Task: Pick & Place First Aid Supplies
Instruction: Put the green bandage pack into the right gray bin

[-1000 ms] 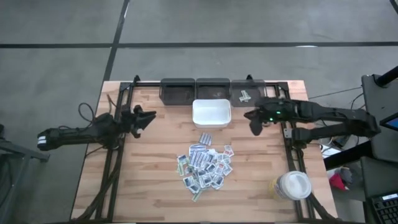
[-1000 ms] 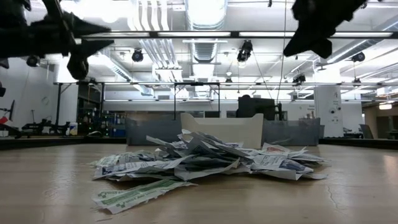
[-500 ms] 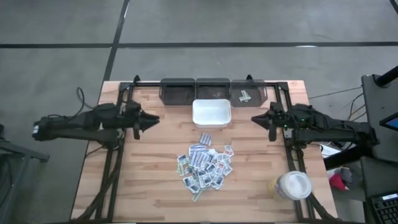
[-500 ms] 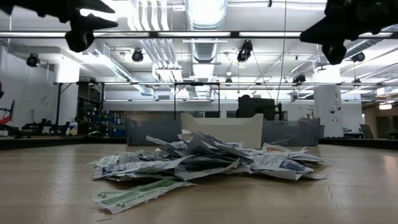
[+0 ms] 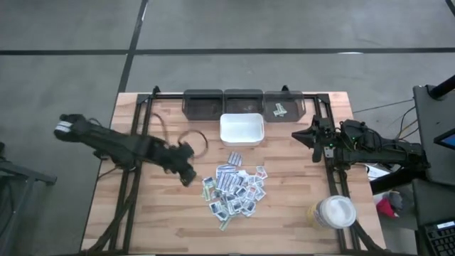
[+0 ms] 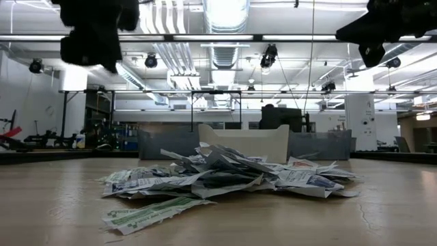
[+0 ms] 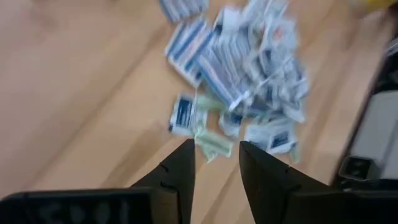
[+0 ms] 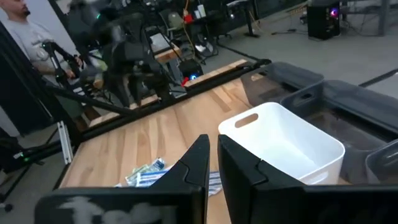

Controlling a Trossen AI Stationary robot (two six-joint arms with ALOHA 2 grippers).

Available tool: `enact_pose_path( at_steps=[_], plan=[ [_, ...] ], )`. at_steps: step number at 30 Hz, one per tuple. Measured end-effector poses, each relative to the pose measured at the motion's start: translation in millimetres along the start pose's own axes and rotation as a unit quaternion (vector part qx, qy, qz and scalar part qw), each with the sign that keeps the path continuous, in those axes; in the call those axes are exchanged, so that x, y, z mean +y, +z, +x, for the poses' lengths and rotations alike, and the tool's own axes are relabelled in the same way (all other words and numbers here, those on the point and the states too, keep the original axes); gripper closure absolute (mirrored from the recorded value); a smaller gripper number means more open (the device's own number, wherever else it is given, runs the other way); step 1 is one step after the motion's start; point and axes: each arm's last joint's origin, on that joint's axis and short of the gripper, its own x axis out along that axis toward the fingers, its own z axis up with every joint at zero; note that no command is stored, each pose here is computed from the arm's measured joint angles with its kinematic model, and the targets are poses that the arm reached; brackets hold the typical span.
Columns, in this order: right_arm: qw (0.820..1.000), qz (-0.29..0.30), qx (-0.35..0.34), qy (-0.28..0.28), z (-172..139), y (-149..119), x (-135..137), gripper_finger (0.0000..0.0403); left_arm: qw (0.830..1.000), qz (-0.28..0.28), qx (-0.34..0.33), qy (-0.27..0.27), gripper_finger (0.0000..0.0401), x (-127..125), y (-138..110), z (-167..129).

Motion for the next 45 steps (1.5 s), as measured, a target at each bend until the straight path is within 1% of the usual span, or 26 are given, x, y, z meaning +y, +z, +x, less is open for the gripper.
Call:
enact_pose_path(
  at_steps=[2, 4, 7, 10, 12, 16, 20, 26, 31, 45],
  plan=[
    [1.0, -0.002, 0.0, 0.0, 0.0, 0.0, 0.0, 0.0371, 0.999, 0.015, 0.027, 0.027, 0.0282, -8.1, -4.4, 19.1],
    [1.0, -0.01, 0.0, 0.0, 0.0, 0.0, 0.0, 0.0371, 0.998, 0.033, 0.04, 0.037, 0.0282, -17.2, -5.6, 31.6],
    [1.0, -0.017, -0.001, -0.001, -0.2, 0.0, -0.1, 0.0371, 0.994, 0.087, 0.053, 0.044, 0.0282, -30.1, -7.1, 53.2],
    [1.0, -0.017, 0.0, -0.002, -0.2, -0.1, -0.2, 0.0371, 0.985, 0.137, 0.081, 0.066, 0.0282, -35.3, -12.5, 76.2],
    [1.0, -0.017, 0.002, -0.002, -0.2, -0.5, -0.3, 0.0371, 0.983, 0.149, 0.085, 0.063, 0.0282, -41.8, -12.0, 85.6],
    [1.0, -0.017, 0.003, -0.003, -0.1, -0.7, -0.4, 0.0371, 0.979, 0.15, 0.111, 0.086, 0.0282, -42.1, -15.7, 105.4],
    [1.0, -0.017, 0.004, -0.003, -0.1, -0.9, -0.4, 0.0371, 0.98, 0.149, 0.106, 0.08, 0.0282, -47.3, -13.5, 110.5],
    [1.0, -0.018, 0.022, -0.008, -0.2, -4.3, -1.7, 0.0371, 0.979, 0.151, 0.104, 0.083, 0.0282, -46.8, -15.0, 116.2],
    [0.999, -0.018, 0.033, -0.012, -0.3, -6.4, -2.5, 0.0371, 0.979, 0.152, 0.095, 0.1, 0.0282, -43.0, -16.3, 118.0],
    [0.998, -0.027, 0.047, -0.017, -0.5, -9.0, -3.4, 0.0371, 0.976, 0.159, 0.097, 0.116, 0.0282, -39.9, -19.2, 128.6]
  ],
)
